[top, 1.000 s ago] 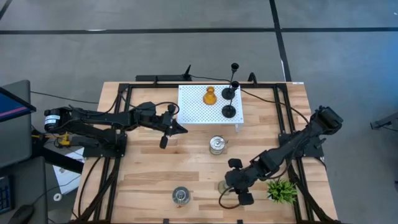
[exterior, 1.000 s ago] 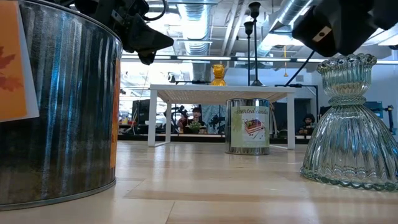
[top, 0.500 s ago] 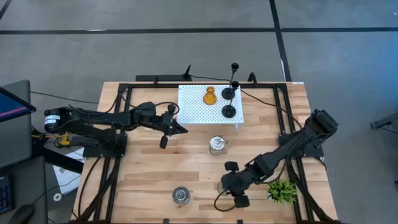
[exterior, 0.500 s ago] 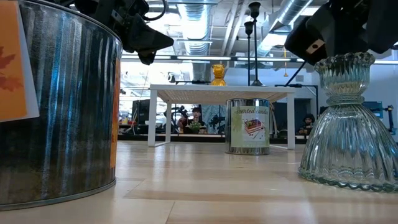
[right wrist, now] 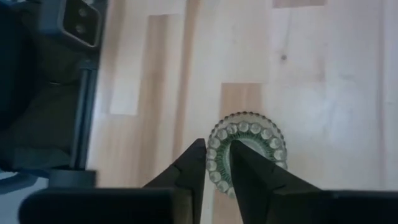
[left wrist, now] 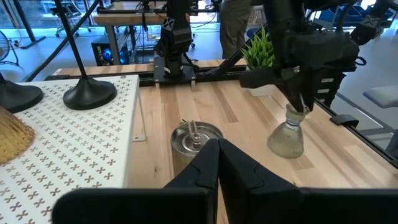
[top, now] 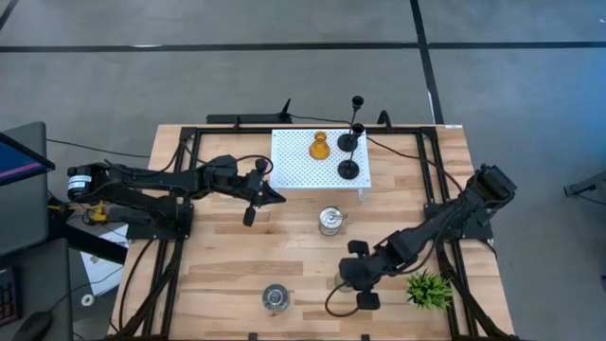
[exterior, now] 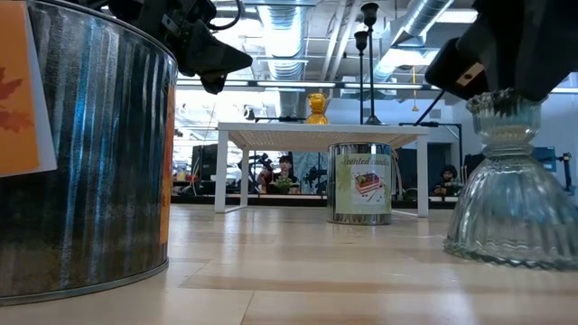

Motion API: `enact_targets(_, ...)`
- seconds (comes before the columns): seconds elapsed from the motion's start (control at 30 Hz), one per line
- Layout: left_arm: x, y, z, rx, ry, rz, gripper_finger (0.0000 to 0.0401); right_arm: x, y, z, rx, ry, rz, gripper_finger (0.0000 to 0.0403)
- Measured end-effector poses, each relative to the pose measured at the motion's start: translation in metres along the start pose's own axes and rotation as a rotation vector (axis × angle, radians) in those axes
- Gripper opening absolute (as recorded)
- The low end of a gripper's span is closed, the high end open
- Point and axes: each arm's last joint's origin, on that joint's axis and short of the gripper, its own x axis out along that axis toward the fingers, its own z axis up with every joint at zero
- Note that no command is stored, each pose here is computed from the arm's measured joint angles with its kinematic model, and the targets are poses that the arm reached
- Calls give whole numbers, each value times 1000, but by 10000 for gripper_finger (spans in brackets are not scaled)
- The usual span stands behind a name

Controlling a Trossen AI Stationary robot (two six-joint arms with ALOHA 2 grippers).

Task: Pick & Place candle stick holders
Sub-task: Put the green glass candle holder on the shelf align with the other brown candle holder

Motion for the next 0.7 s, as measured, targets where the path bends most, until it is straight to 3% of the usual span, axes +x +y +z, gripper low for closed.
enact_targets(0.7, 0, 0, 0, 0, 0, 0, 8, -2, -37, 7, 95, 71, -118, 67)
